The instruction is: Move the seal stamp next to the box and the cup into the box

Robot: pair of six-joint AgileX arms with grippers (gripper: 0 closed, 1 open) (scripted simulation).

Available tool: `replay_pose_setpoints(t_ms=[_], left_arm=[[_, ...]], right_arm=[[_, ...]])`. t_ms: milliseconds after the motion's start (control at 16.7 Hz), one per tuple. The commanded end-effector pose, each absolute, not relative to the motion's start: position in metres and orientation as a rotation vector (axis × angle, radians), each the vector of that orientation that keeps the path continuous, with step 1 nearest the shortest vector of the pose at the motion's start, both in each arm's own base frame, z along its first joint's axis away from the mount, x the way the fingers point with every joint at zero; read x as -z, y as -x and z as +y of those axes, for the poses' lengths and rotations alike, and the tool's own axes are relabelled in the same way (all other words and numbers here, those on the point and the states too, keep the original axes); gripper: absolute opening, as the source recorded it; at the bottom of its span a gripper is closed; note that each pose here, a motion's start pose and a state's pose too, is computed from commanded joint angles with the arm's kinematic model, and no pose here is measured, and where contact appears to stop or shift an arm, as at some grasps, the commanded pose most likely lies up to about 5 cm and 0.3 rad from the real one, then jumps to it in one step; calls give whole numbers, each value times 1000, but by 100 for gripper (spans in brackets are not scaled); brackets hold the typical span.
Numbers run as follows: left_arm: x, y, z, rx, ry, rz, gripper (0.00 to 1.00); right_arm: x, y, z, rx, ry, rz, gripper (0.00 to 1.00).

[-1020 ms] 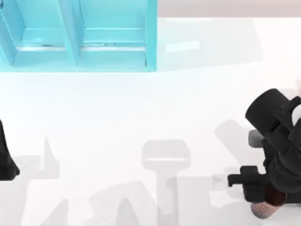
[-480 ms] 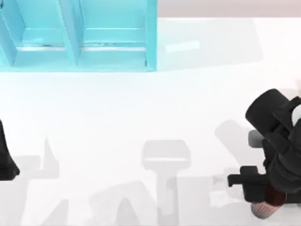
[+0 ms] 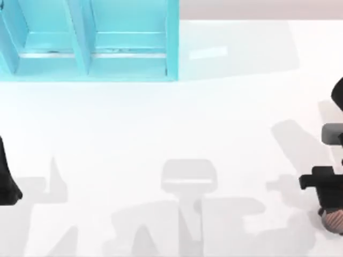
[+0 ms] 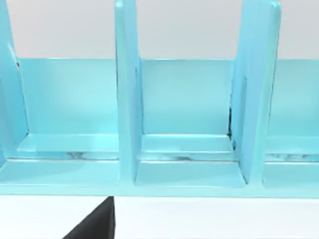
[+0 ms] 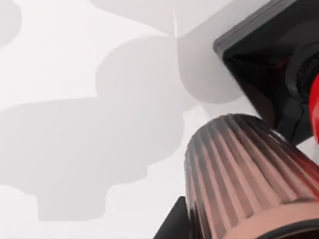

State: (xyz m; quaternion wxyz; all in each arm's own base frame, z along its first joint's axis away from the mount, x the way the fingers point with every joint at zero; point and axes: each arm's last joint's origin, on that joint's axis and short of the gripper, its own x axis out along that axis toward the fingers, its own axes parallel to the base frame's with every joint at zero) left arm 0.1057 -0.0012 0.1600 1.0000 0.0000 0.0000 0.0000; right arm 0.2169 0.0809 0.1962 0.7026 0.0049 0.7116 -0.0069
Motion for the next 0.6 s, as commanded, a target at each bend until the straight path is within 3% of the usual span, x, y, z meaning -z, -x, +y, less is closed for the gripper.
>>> replay_pose_setpoints(t_ms=[300,600], left_arm=[[-160,-106,-1,0,0,0,100],[-160,-106,-1,0,0,0,100]], right_arm=[[-244,-206,32,10,-8,1579,0],[-248,-204,29,8,-7,1576,0]])
